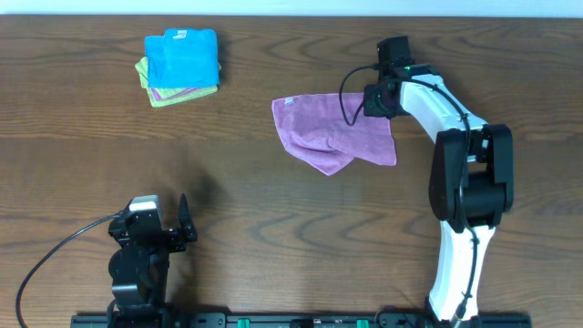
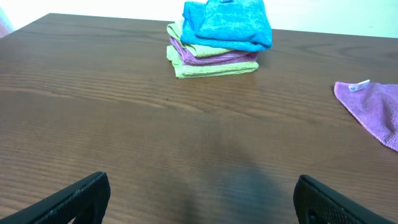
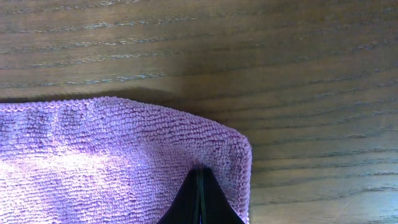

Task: Fold the cloth
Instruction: 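Lay the cloth flat at center and open the right gripper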

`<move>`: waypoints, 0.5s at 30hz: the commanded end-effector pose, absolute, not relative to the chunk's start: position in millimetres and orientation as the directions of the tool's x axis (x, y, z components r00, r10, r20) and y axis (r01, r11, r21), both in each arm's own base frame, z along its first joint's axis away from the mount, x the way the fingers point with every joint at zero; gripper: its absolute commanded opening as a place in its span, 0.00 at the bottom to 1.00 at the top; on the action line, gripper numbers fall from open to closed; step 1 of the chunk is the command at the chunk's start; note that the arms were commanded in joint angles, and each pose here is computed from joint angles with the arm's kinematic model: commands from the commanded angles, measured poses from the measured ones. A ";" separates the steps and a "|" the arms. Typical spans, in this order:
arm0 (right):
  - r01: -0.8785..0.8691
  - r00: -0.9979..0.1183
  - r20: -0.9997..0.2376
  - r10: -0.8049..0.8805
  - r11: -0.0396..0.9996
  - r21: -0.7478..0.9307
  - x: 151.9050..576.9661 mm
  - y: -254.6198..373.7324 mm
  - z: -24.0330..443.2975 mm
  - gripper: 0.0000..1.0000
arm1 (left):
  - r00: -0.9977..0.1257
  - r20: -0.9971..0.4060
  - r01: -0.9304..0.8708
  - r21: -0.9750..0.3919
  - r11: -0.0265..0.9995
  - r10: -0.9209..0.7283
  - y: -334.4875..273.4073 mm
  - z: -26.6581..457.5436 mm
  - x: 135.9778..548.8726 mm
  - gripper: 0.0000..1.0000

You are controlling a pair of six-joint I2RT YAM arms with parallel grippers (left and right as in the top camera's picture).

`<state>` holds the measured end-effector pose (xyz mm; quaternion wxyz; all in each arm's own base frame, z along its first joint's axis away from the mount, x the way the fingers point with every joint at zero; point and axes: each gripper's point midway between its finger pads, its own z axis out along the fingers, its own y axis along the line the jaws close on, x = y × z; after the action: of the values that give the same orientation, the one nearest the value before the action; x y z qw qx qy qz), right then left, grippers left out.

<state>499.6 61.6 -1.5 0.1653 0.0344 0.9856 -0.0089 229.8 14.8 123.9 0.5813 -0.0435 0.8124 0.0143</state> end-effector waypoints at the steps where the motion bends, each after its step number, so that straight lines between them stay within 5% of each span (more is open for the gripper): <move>1: 0.109 -0.958 -0.275 0.084 0.991 -0.075 491.4 41.7 -26.7 0.01 | -0.344 -0.937 -0.099 -0.024 0.995 -0.057 16.6 111.8 228.8 0.95; 5: 0.093 -0.942 -0.328 0.075 0.995 -0.040 512.2 49.0 -5.5 0.02 | -0.344 -0.937 -0.099 -0.024 0.995 -0.057 16.6 111.8 228.8 0.95; 6: 0.090 -0.938 -0.337 0.075 0.996 -0.027 516.8 51.4 1.3 0.26 | -0.344 -0.937 -0.099 -0.024 0.995 -0.057 16.6 111.8 228.8 0.96; 8: 0.084 -0.933 -0.351 0.077 0.996 -0.005 525.0 55.9 18.8 0.99 | -0.344 -0.937 -0.099 -0.024 0.995 -0.057 16.6 111.8 228.8 0.95; 15: 0.082 -0.865 -0.494 0.089 0.996 0.036 555.5 60.9 134.3 0.99 | -0.344 -0.937 -0.099 -0.024 0.995 -0.057 16.6 111.8 228.8 0.95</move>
<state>537.0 62.0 69.4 0.1906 0.0379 0.9809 -0.0055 229.8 14.8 123.9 0.5813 -0.0435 0.8124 0.0143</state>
